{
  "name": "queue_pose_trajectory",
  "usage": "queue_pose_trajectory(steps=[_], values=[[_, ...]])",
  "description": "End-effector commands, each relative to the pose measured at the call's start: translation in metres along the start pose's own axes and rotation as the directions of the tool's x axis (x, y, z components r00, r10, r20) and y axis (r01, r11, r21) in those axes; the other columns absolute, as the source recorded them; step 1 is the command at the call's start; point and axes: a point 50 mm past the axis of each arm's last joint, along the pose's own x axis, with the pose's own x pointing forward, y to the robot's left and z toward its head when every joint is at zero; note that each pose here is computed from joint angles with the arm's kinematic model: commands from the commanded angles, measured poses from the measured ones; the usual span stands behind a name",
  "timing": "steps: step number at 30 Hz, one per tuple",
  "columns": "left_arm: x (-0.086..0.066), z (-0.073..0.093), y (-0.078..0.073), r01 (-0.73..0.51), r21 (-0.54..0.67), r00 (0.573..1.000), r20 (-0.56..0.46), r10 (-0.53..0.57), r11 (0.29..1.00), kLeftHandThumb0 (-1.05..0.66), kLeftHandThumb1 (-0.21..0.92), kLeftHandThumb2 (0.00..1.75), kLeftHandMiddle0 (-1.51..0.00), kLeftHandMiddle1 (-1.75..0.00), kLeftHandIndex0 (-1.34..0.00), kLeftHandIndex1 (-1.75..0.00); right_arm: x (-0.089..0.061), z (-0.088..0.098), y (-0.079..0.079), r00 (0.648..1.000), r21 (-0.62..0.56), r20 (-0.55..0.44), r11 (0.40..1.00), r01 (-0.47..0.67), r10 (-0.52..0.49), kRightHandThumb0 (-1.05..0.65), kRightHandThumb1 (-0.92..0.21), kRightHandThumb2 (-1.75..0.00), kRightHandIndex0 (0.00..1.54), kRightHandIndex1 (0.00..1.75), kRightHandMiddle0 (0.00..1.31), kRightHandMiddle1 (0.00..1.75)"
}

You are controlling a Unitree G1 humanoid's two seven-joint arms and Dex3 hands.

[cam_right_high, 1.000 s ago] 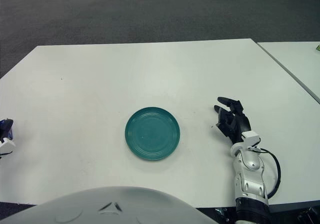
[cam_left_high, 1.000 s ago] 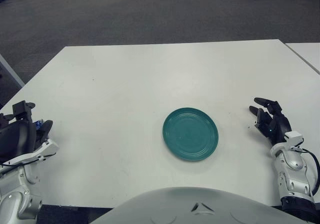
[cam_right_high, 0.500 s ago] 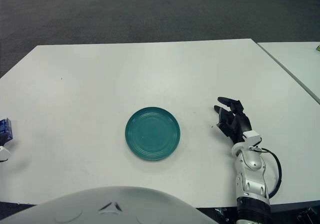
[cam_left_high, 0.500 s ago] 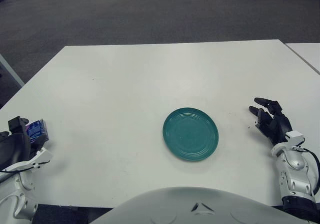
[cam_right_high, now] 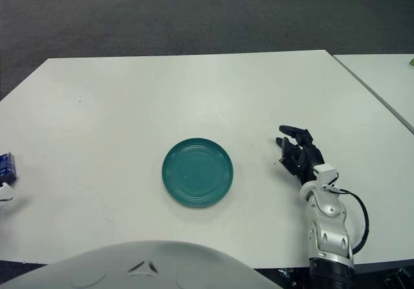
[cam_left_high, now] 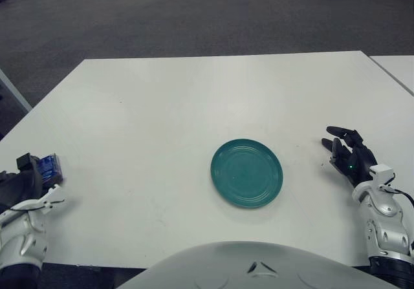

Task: Put the gum into the plate.

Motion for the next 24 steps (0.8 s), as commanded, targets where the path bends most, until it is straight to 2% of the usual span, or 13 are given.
queue_pose_trajectory(steps=[1, 16, 24], values=[[0.007, 0.005, -0.002, 0.006, -0.012, 1.0, 0.024, -0.006, 1.0, -0.83, 0.92, 0.69, -0.28, -0.69, 0.0, -1.11, -0.001, -0.003, -0.002, 1.0, 0.0, -0.029, 1.0, 0.009, -0.009, -0.81, -0.92, -0.85, 0.28, 0.62, 0.0, 1.08], [0.016, 0.014, -0.019, 0.052, -0.043, 0.997, 0.063, -0.05, 0.998, -0.83, 0.92, 0.65, -0.22, -0.57, -0.04, -1.22, -0.003, -0.005, -0.005, 0.998, 0.002, -0.048, 0.999, 0.044, -0.044, -0.82, -0.92, -0.85, 0.29, 0.65, 0.01, 1.11], [0.019, 0.02, -0.025, 0.071, -0.044, 0.995, 0.073, -0.068, 0.996, -0.79, 0.92, 0.62, -0.25, -0.54, -0.04, -1.22, -0.004, -0.005, -0.005, 0.998, 0.008, -0.048, 0.999, 0.051, -0.05, -0.81, -0.92, -0.84, 0.29, 0.66, 0.0, 1.11]])
